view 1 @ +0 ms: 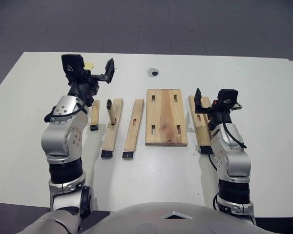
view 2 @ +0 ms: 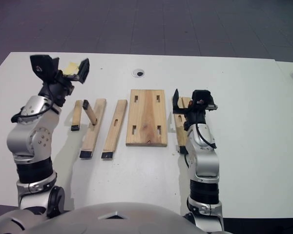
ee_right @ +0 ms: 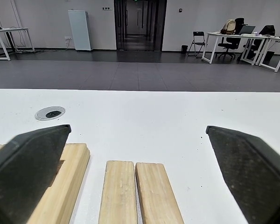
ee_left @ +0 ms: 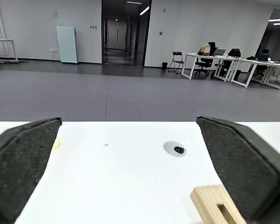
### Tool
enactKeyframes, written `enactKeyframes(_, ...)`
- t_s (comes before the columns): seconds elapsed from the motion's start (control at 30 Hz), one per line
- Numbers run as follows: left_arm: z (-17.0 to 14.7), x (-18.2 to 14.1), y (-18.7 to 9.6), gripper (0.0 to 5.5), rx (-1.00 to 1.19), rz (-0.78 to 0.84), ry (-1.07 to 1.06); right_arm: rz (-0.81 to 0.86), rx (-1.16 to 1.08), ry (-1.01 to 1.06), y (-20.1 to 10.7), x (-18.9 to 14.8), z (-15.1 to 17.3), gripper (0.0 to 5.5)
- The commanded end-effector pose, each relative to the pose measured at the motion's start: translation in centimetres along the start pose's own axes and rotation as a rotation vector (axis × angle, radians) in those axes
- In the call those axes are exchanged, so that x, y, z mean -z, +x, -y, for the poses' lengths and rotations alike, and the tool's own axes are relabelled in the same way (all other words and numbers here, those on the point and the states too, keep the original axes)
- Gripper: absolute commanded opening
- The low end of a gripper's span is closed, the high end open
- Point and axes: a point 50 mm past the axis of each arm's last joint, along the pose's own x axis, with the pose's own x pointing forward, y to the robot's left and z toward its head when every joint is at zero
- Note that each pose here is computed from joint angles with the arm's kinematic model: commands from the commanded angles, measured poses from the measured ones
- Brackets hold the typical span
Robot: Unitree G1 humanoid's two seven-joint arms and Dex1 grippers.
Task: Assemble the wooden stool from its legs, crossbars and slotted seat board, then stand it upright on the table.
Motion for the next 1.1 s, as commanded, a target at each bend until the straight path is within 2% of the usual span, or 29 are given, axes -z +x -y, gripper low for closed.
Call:
enactKeyframes(0.03,-0.3,4.8,-1.1,5.37,-0.009,-0.195,0.101,-0.017,-0.001,0.000,0.0,0.4,0.0,5.40)
enactKeyframes(0.13,-0.7,5.8,-1.4,5.37,-0.019,-0.220,0.115,-0.020,0.000,-0.002,0.0,0.5,0.2,5.40)
enactKeyframes(0.3,-1.4,5.0,-0.9,5.37,-0.034,-0.177,0.117,-0.026,0.014,0.000,-0.1,0.7,0.2,5.40)
enactKeyframes(0.5,-0.5,2.0,0.1,5.37,0.011,-0.034,0.058,-0.036,0.019,0.004,0.1,1.3,0.3,5.40)
enactKeyframes(0.77,-0.9,-0.5,1.2,5.37,-0.002,0.051,0.048,-0.030,0.018,0.007,0.6,1.5,0.3,5.40)
enactKeyframes(0.97,0.8,-4.5,1.6,5.37,0.034,0.179,-0.004,-0.034,0.012,0.004,0.8,1.6,0.6,5.40)
enactKeyframes(1.03,1.9,-3.4,1.3,5.37,0.050,0.124,0.015,-0.038,0.019,0.004,0.8,1.7,0.9,5.40)
enactKeyframes(1.1,2.2,-0.4,0.8,5.37,0.023,0.003,0.048,-0.042,0.017,0.004,1.0,1.8,0.8,5.40)
